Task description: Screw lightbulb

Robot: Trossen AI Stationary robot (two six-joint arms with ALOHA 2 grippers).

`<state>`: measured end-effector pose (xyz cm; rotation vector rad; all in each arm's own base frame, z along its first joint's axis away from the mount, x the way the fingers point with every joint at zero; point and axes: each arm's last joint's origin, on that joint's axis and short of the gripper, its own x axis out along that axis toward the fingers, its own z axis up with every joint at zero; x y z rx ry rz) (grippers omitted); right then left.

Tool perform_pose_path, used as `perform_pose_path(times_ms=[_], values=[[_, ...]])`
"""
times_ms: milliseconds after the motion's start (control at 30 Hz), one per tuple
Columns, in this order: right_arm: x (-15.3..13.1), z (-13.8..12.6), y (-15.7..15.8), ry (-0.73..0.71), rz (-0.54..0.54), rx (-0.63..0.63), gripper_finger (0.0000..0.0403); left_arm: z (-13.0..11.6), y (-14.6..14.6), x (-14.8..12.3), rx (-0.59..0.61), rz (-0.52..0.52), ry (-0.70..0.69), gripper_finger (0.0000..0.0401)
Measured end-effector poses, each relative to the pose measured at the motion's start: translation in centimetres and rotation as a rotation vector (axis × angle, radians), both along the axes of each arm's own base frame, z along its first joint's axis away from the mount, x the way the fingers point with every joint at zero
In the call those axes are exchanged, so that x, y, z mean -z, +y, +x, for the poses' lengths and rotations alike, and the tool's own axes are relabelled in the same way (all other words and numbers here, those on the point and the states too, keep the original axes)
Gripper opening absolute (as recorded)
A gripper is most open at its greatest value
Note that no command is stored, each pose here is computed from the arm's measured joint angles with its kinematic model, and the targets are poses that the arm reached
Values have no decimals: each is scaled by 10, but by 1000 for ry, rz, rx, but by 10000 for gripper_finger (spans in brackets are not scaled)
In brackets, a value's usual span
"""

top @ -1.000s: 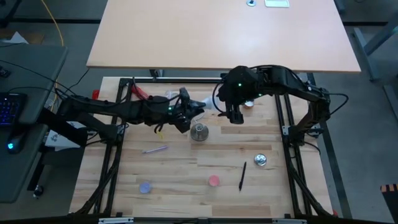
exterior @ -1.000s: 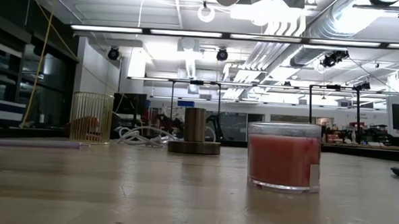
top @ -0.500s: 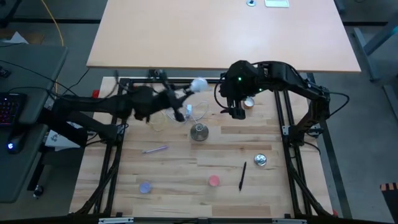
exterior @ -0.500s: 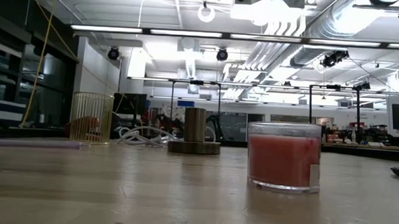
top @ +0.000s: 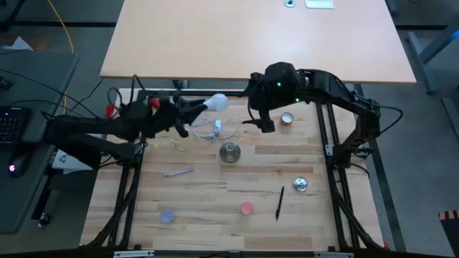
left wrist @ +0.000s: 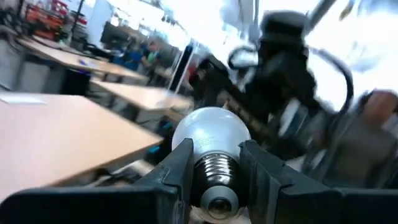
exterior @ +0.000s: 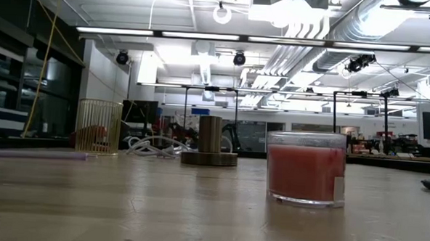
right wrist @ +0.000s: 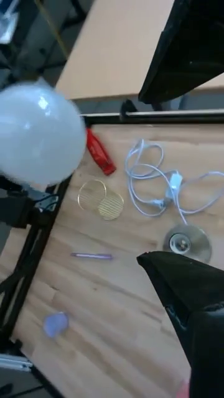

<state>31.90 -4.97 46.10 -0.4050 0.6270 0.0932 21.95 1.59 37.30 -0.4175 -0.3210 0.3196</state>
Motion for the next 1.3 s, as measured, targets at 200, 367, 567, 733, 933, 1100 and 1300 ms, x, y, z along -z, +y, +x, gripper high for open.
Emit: perform_pose_path(times_ms=[200,367,567,733,933,1100,1300], values=[[-12,9,4,-133,-122,66,391,3,11,34,58,-296,-239,92],[-12,21,9,-180,-197,22,391,21,17,39,192,-453,-314,92],[-6,27,13,-165,-204,9,391,32,25,28,285,-458,-360,92],[-9,28,13,-196,-192,20,391,32,30,27,281,-454,-348,92],[-10,28,13,-203,-203,38,362,31,34,27,283,-471,-353,92],[-11,29,12,-208,-220,54,308,31,33,27,284,-473,-354,92],[-9,31,8,-205,-222,63,282,31,34,27,280,-480,-355,92]])
